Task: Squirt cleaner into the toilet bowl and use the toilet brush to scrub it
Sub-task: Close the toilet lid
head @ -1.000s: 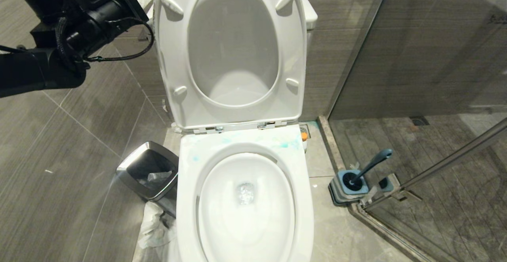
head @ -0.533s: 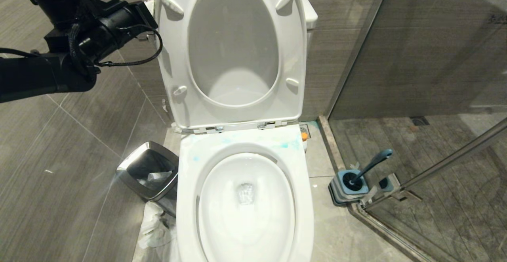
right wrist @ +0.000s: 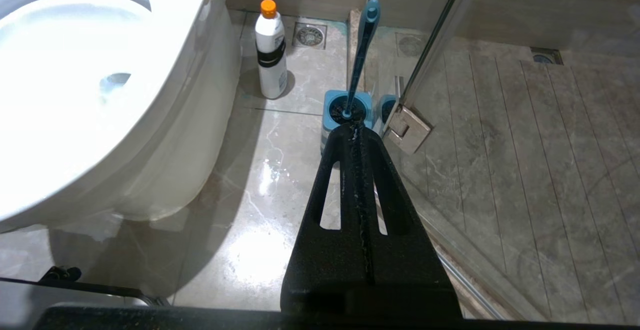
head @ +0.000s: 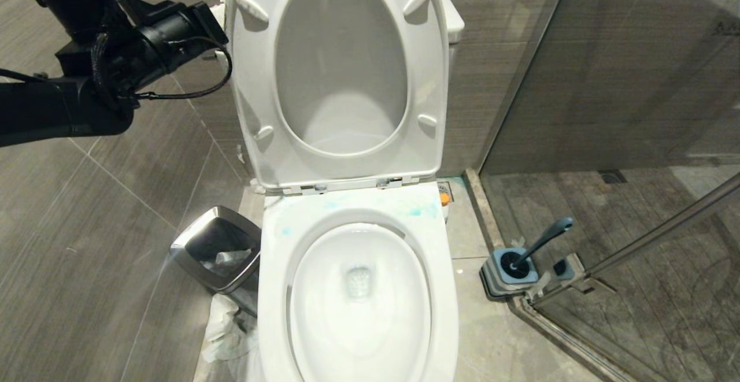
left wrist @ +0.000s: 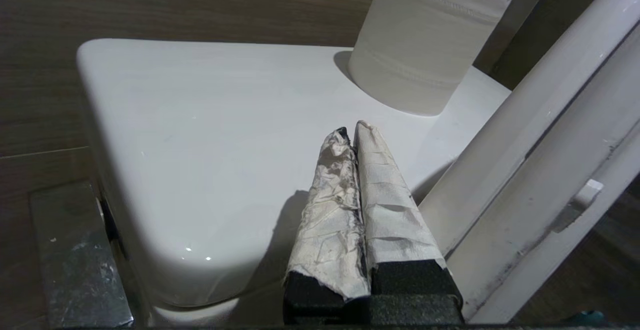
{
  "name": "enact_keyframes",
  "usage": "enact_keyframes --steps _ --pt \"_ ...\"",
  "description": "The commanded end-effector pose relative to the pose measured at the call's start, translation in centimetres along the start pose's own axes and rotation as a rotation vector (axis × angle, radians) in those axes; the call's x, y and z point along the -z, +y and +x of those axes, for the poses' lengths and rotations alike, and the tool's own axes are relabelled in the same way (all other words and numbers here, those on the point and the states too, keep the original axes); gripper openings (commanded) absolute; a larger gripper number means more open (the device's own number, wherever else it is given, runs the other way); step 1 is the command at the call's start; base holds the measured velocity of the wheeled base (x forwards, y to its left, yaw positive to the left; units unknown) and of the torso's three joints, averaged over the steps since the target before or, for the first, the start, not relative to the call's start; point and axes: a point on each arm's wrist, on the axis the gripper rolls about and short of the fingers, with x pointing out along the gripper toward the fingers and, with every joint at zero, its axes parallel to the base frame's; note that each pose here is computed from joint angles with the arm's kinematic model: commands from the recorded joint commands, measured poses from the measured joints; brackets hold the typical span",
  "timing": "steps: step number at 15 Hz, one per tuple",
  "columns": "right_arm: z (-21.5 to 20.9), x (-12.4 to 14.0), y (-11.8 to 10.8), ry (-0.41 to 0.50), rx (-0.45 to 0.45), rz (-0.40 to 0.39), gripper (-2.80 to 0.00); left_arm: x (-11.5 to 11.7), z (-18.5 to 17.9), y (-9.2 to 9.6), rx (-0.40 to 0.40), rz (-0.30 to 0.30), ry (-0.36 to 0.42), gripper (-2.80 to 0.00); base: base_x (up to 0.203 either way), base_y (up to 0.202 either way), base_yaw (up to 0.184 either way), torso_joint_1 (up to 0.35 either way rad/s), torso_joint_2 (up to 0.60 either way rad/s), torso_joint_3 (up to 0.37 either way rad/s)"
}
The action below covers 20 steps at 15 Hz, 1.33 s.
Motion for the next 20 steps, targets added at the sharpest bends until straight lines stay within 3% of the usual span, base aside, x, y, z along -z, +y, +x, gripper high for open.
enact_keyframes --steps 1,8,13,17,20 --pt "0.0 0.0 0.0 0.002 -0.001 0.0 -2.8 -0.2 -0.7 -0.1 -0.006 -0.008 0.011 -2.8 0.0 0.0 0.0 0.0 0.0 0.0" --pt "0.0 0.0 0.0 0.002 -0.001 0.0 -2.8 0.1 -2.9 -0.3 -0.005 -0.046 0.08 -2.8 0.0 0.0 0.0 0.0 0.0 0.0" --pt "0.0 0.0 0.0 0.002 -0.001 0.0 -2.8 -1.6 -7.5 -2.2 -0.022 -0.181 0.168 -2.8 0.0 0.0 0.0 0.0 0.0 0.0" --pt "0.0 0.0 0.0 0.002 -0.001 0.0 -2.8 -0.1 -10.3 -3.6 -0.049 -0.284 0.267 -2.8 0.0 0.0 0.0 0.0 0.0 0.0" --pt "0.0 0.0 0.0 0.002 -0.001 0.0 -2.8 0.7 -12.6 -3.8 -0.055 -0.315 0.313 -2.8 0.0 0.0 0.0 0.0 0.0 0.0"
